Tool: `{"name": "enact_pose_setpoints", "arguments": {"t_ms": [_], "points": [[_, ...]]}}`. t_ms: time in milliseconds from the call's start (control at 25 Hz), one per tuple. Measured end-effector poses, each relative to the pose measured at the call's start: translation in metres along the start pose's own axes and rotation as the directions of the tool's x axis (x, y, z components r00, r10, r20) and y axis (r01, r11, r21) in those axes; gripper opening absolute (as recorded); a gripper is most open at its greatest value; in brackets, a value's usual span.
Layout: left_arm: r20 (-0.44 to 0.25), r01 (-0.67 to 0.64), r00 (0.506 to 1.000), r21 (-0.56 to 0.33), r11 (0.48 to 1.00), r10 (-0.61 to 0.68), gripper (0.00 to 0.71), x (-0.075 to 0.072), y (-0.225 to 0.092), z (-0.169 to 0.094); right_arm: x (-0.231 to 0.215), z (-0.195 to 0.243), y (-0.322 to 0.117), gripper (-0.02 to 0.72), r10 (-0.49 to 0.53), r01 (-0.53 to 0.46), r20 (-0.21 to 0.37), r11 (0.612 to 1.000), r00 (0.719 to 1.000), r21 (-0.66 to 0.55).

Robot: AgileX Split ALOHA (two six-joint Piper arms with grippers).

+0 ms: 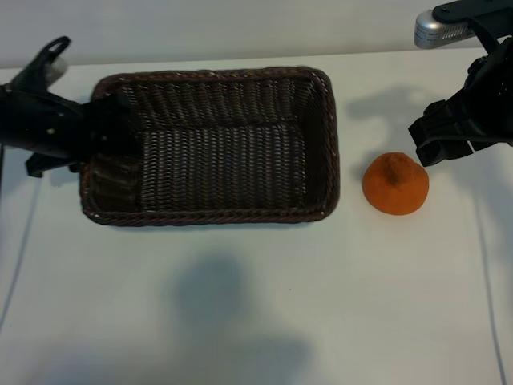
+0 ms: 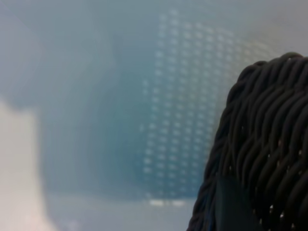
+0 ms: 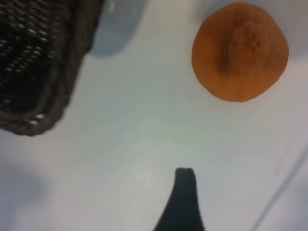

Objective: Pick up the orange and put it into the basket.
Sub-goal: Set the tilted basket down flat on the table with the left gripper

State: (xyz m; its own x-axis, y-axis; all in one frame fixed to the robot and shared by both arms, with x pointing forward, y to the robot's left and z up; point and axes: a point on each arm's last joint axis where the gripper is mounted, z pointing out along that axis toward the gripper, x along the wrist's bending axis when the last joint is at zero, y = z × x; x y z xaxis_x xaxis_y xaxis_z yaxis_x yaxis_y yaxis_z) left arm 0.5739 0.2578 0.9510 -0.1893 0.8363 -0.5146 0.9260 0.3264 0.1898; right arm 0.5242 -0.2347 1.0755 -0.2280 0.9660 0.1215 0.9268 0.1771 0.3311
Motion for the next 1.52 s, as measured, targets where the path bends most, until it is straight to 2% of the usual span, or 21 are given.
{"name": "enact_pose_setpoints", "arguments": {"t_ms": [240, 440, 920, 1520], "points": [[0.008, -0.046, 0.999, 0.062, 0.997, 0.046, 0.326, -0.016, 0.003, 0.031, 0.0, 0.0, 0.0, 0.595, 0.0, 0.0, 0.0, 1.0, 1.0, 0.001], [-0.003, -0.024, 1.0, 0.091, 0.996, 0.024, 0.326, -0.013, 0.003, 0.044, 0.0, 0.0, -0.001, 0.595, 0.0, 0.0, -0.001, 1.0, 1.0, 0.007], [-0.04, 0.01, 0.999, 0.092, 0.996, -0.006, 0.326, -0.008, 0.003, 0.048, 0.0, 0.0, -0.002, 0.595, 0.0, 0.0, -0.002, 1.0, 1.0, 0.026], [-0.045, 0.02, 0.999, 0.089, 0.996, -0.016, 0.333, -0.007, 0.003, 0.048, 0.0, 0.0, -0.002, 0.595, 0.0, 0.0, -0.002, 1.0, 1.0, 0.027]]}}
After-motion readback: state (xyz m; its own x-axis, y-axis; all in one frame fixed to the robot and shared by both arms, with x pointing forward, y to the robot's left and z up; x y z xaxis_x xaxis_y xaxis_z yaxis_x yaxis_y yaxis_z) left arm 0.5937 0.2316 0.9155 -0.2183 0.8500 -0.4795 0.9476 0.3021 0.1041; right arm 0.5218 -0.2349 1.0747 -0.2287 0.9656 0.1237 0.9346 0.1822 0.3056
